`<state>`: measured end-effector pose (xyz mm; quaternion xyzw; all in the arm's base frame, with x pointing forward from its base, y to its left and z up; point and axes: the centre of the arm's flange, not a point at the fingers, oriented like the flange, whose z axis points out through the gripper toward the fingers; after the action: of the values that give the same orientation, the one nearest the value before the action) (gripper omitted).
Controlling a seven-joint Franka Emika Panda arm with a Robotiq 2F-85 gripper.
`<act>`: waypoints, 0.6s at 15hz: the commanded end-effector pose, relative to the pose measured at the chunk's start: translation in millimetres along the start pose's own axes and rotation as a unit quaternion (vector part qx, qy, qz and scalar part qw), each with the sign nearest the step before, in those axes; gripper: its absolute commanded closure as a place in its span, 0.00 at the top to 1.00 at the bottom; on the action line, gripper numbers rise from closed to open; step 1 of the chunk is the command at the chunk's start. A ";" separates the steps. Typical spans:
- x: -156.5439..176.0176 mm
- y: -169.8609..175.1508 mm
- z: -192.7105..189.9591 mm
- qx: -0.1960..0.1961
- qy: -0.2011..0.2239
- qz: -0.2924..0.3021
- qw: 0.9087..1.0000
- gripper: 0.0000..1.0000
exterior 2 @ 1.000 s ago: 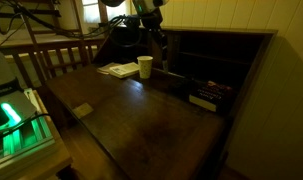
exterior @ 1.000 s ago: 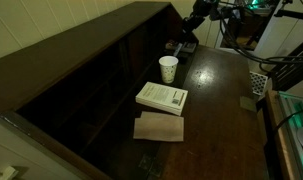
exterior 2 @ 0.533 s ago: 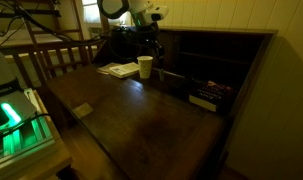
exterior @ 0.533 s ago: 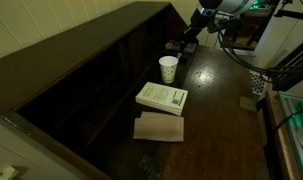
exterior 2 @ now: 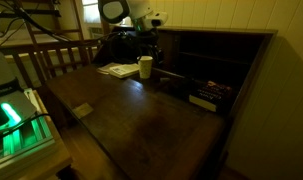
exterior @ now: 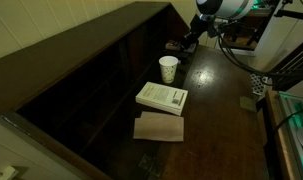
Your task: Pick the marker up from the cap and place it to the right of the cup
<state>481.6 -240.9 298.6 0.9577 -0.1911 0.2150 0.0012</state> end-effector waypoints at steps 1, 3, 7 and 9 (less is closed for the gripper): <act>-4.4 2.7 7.5 -0.003 0.006 -0.007 1.000 0.72; -3.2 2.1 6.5 -0.001 0.004 -0.005 1.000 0.86; 3.9 3.4 -4.2 0.003 0.003 0.000 1.000 1.00; 9.5 3.9 -12.3 0.005 0.004 0.002 1.000 1.00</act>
<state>482.8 -242.1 298.8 0.9577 -0.1905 0.2156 0.0021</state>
